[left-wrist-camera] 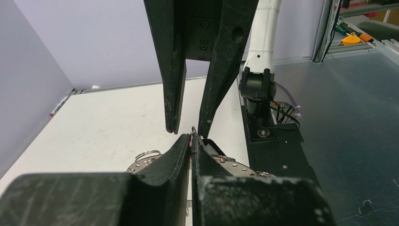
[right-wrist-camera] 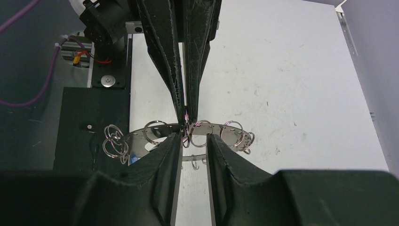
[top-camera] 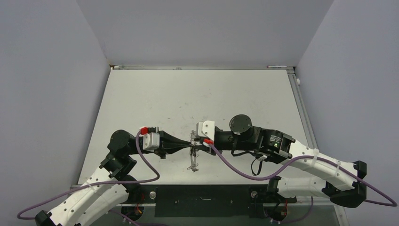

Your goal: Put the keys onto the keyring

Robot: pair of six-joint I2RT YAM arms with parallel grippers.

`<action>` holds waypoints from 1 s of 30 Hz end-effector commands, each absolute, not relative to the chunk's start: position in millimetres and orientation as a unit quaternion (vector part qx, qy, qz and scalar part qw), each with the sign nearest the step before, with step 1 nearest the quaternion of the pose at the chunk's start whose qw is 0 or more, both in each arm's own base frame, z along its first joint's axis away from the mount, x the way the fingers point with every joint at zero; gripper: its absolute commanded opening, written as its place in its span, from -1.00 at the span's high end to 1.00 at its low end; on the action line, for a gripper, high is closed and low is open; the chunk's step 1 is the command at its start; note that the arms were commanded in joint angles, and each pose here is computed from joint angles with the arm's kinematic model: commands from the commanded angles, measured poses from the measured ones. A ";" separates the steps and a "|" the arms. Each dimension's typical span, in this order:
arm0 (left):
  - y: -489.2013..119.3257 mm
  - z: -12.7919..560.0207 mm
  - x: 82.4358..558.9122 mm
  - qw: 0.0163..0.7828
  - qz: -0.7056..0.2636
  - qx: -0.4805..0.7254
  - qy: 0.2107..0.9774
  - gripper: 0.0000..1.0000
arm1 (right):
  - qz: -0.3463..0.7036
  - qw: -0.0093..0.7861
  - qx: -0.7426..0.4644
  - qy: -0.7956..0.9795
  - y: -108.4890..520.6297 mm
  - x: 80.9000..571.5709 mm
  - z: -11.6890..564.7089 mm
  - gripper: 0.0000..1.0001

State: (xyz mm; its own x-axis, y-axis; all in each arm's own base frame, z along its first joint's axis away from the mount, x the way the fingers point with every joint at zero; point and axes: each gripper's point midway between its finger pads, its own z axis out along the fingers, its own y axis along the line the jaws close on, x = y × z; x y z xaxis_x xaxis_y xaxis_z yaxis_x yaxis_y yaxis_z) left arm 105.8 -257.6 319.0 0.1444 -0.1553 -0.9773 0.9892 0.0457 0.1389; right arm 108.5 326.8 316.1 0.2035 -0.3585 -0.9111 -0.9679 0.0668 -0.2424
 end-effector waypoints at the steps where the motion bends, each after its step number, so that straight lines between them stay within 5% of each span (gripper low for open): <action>1: -254.1 337.8 101.4 0.606 -0.489 0.486 0.396 1.00 | 0.341 0.498 -0.603 0.522 334.3 109.0 334.9 0.52; 9: -253.4 338.3 101.9 0.609 -0.487 0.485 0.396 1.00 | 0.344 0.491 -0.604 0.525 332.0 112.3 332.4 0.89; 30: -249.7 345.3 105.3 0.627 -0.478 0.471 0.395 1.00 | 0.356 0.505 -0.561 0.550 321.3 120.2 318.7 0.89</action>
State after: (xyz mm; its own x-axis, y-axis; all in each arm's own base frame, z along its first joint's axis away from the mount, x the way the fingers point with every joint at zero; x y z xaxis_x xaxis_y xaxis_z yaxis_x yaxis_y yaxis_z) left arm 108.6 -254.3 321.0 0.1576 -0.1639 -0.9738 0.9861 0.0785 0.1464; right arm 114.2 324.4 306.5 0.1490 -0.3109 -0.9387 -0.9816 0.0678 -0.1783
